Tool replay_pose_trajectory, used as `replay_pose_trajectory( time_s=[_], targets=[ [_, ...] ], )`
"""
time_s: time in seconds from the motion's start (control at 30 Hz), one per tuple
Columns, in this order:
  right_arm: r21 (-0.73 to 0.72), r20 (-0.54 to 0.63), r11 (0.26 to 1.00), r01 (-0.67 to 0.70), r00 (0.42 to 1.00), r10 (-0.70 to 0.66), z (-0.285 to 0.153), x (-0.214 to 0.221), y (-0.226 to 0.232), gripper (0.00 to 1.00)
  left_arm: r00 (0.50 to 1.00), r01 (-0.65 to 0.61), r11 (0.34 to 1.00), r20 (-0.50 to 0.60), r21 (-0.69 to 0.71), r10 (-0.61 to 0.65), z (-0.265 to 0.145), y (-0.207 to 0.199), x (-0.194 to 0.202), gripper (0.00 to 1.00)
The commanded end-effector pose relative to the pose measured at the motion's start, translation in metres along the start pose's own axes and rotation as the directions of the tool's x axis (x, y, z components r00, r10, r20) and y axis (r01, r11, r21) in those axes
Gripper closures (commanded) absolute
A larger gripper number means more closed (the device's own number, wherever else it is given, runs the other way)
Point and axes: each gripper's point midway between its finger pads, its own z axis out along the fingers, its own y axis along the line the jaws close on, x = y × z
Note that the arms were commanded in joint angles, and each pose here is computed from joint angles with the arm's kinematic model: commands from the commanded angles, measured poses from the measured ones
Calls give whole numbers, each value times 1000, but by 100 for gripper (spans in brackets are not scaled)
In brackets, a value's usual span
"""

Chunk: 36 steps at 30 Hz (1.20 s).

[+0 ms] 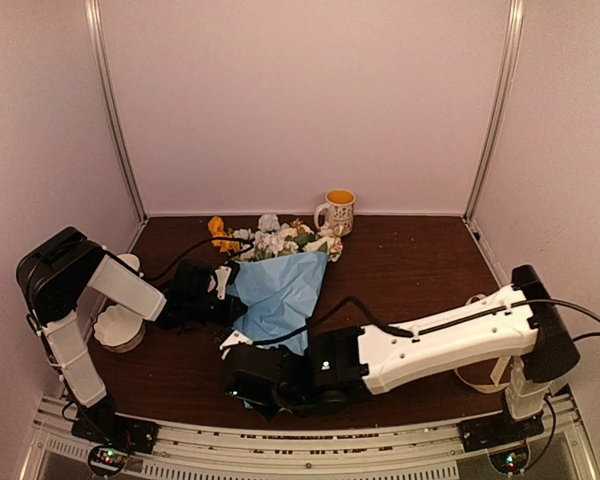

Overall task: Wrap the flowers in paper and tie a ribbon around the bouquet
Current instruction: Fold the two-thirds-folded wrapping paper at the center of the board.

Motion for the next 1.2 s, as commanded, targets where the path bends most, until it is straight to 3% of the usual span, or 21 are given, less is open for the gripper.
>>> replay_pose_trajectory(
  time_s=[0.0, 0.07, 0.17, 0.4, 0.53, 0.67, 0.8, 0.93, 1.1, 1.17],
  targets=[
    [66, -103, 990, 125, 988, -118, 42, 16, 11, 51, 971, 49, 995, -230, -88, -68, 0, 26, 76, 100],
    [96, -134, 985, 143, 982, -130, 57, 21, 7, 40, 970, 49, 995, -232, -86, -68, 0, 26, 77, 100],
    [192, -178, 969, 156, 976, -122, 77, 31, -12, 41, 971, 50, 995, -231, -84, -68, 0, 26, 76, 100],
    [310, -181, 936, 164, 977, -112, 93, 29, -27, 72, 970, 56, 995, -233, -86, -74, -1, 28, 76, 100],
    [278, -168, 947, 159, 979, -115, 94, 28, -17, 100, 969, 55, 995, -236, -80, -73, -1, 28, 76, 100],
    [243, -150, 947, 211, 972, -178, 82, 23, -7, 100, 966, 60, 994, -247, -88, -80, -1, 32, 79, 100],
    [60, -140, 958, 280, 953, -270, 73, 35, 24, 100, 963, 72, 994, -253, -85, -91, 0, 35, 81, 100],
    [-134, -205, 960, 244, 941, -268, 87, 77, 51, 100, 962, 70, 994, -259, -86, -90, -1, 36, 83, 100],
    [-184, -244, 961, 208, 937, -250, 96, 92, 63, 99, 961, 72, 994, -261, -83, -91, -1, 36, 84, 100],
    [-207, -244, 960, 191, 940, -239, 92, 89, 67, 91, 960, 71, 994, -263, -84, -91, -2, 36, 84, 100]
  ],
)
